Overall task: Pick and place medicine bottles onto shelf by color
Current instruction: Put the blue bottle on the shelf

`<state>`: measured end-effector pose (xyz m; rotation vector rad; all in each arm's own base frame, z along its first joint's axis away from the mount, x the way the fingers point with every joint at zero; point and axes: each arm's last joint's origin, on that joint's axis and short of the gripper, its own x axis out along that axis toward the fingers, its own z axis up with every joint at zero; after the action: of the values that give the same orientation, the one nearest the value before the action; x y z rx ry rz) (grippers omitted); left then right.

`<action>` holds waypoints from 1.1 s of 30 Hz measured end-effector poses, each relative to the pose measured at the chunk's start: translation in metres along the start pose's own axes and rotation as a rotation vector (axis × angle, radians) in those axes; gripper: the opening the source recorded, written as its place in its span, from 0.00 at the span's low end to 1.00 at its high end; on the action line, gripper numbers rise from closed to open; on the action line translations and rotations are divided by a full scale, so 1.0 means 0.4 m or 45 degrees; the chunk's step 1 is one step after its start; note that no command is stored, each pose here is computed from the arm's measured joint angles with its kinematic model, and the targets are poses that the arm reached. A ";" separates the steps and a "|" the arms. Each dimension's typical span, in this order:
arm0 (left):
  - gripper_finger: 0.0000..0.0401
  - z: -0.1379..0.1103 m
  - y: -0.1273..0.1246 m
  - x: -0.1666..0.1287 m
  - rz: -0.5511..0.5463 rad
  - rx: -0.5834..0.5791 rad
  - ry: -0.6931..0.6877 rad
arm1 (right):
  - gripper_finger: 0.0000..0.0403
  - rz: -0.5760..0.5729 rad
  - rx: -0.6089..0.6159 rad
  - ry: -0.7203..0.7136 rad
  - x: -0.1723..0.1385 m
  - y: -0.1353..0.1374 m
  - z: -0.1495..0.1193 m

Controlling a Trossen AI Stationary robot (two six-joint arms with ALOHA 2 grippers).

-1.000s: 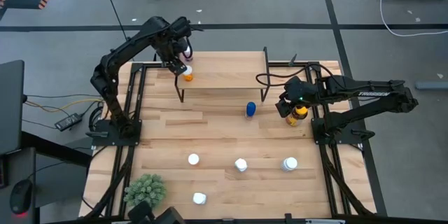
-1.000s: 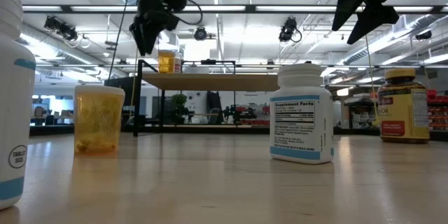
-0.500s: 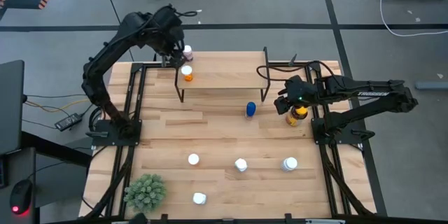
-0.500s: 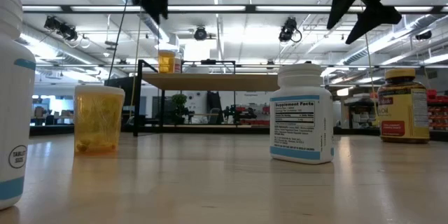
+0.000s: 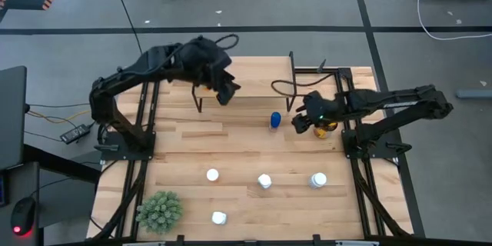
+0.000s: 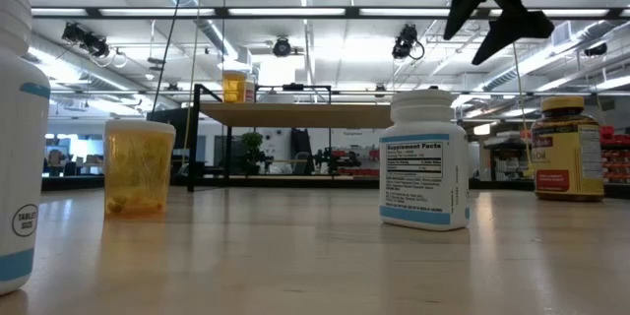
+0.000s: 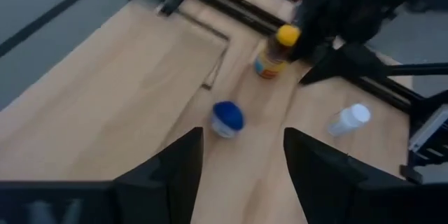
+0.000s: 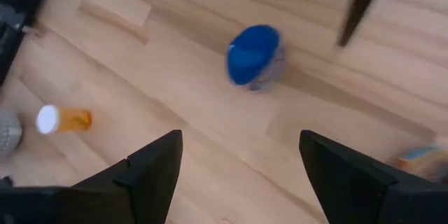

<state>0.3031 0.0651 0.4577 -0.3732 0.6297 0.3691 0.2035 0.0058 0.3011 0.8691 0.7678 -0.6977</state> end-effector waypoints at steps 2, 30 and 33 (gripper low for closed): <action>0.49 -0.007 -0.024 -0.002 -0.016 0.002 -0.003 | 0.74 0.024 -0.013 0.004 0.018 0.022 -0.008; 0.37 -0.062 0.003 -0.194 -0.032 0.481 0.015 | 0.74 -0.119 0.533 -0.104 0.228 0.103 -0.032; 0.36 -0.065 0.008 -0.217 -0.069 0.505 -0.004 | 0.74 -0.131 0.577 -0.117 0.254 0.105 -0.029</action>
<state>0.2237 0.0374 0.4919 -0.0106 0.6719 0.1861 0.2880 0.0133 0.2303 1.2026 0.5819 -1.0191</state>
